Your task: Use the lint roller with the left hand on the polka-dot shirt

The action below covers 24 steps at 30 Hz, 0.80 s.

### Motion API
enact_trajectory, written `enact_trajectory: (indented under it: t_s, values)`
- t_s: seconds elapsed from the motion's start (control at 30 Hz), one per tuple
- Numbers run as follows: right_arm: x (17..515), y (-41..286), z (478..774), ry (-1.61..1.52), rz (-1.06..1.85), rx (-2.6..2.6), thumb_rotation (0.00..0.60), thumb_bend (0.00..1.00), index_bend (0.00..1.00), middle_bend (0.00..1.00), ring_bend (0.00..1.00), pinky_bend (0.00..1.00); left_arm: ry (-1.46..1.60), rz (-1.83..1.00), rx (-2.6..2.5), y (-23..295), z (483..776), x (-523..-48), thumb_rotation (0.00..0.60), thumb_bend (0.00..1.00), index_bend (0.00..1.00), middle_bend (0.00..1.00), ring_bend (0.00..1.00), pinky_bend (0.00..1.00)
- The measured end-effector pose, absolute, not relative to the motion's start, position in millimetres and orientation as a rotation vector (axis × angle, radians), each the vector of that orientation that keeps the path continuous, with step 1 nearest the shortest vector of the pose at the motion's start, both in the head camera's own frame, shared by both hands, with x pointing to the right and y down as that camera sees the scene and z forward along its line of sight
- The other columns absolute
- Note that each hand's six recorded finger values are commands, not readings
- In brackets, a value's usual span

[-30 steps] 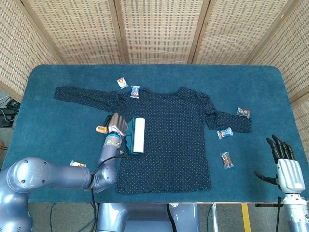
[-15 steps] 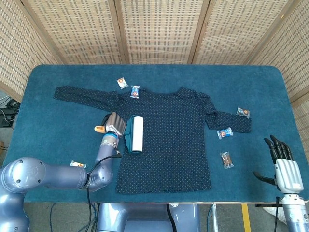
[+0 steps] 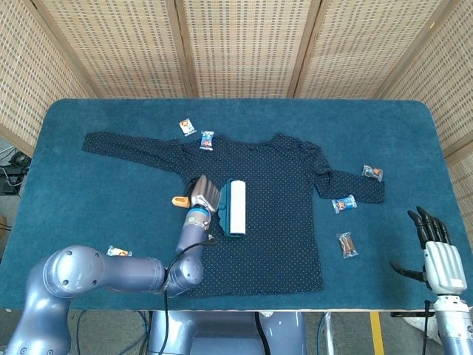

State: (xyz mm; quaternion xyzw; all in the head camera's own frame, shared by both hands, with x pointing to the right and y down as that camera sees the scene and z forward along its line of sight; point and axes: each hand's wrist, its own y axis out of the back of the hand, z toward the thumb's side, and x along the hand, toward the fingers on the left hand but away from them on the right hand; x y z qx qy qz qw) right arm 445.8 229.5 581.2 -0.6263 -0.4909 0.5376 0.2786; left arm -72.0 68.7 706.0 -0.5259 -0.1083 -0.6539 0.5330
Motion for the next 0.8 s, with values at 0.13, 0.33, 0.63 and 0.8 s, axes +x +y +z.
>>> enact_trajectory:
  t_s: [0.13, 0.33, 0.63, 0.8]
  values:
    - [449, 229, 581, -1.327, 1.445, -1.682, 0.6, 0.03, 0.0, 0.0, 0.0, 0.0, -0.265, -1.551, -1.262, 74, 709, -51, 0.6, 0.9, 0.91, 0.9, 0.78, 0.73]
    - [449, 229, 581, -1.327, 1.444, -1.682, 0.6, 0.03, 0.0, 0.0, 0.0, 0.0, -0.27, -1.548, -1.263, 79, 708, -40, 0.6, 0.9, 0.91, 0.9, 0.78, 0.73]
    - [446, 230, 580, -1.316, 1.438, -1.679, 0.6, 0.03, 0.0, 0.0, 0.0, 0.0, -0.279, -1.575, -1.241, 75, 706, -67, 0.6, 0.9, 0.91, 0.9, 0.78, 0.73]
    - [443, 231, 579, -1.308, 1.43, -1.677, 0.6, 0.03, 0.0, 0.0, 0.0, 0.0, -0.277, -1.604, -1.232, 72, 704, -92, 0.6, 0.9, 0.91, 0.9, 0.78, 0.73]
